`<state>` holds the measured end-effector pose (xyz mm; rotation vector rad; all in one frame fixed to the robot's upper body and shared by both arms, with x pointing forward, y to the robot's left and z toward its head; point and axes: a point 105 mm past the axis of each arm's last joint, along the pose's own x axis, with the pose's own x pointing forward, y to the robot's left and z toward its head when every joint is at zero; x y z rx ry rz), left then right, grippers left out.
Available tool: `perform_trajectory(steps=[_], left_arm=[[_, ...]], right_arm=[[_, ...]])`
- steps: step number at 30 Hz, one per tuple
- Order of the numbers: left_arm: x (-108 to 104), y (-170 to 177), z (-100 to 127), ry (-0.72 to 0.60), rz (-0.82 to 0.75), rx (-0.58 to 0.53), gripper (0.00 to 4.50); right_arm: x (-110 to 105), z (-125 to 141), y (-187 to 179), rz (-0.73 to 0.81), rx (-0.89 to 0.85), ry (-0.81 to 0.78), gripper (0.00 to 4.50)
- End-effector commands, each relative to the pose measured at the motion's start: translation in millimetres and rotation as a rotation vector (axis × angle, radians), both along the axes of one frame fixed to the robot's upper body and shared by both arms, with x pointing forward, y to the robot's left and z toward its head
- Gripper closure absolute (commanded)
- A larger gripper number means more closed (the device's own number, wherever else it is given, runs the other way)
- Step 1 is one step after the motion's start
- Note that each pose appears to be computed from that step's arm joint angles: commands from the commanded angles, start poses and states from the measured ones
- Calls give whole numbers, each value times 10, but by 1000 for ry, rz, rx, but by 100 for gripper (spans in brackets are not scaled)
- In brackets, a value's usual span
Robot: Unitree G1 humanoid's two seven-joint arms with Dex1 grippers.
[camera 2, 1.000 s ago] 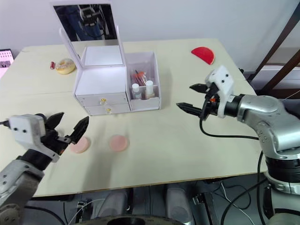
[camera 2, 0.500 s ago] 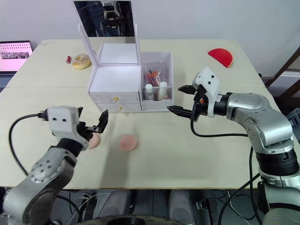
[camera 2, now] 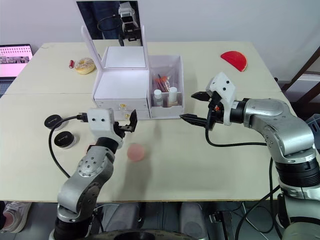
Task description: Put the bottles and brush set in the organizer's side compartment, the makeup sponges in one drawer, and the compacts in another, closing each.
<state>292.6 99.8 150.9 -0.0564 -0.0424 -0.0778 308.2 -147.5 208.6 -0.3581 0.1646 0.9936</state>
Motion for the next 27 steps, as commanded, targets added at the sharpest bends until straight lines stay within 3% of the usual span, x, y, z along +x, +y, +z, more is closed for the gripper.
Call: perform_trajectory(steps=[1,10,13,20,27], left_arm=[[21,31,143,-75,31,1,0],[88,105,193,-95,47,5,0],[92,98,200,-93,40,0,84],[84,65,191,-84,15,-15,434],[80,61,155,-67,7,-22,446]], right_arm=[[-34,151,-15,8,-3,-62,5],[-25,118,-33,-2,-7,-58,5],[-24,120,-17,0,-2,-60,0],[-26,128,-5,-3,4,-63,0],[-36,130,-10,-7,-1,-66,0]])
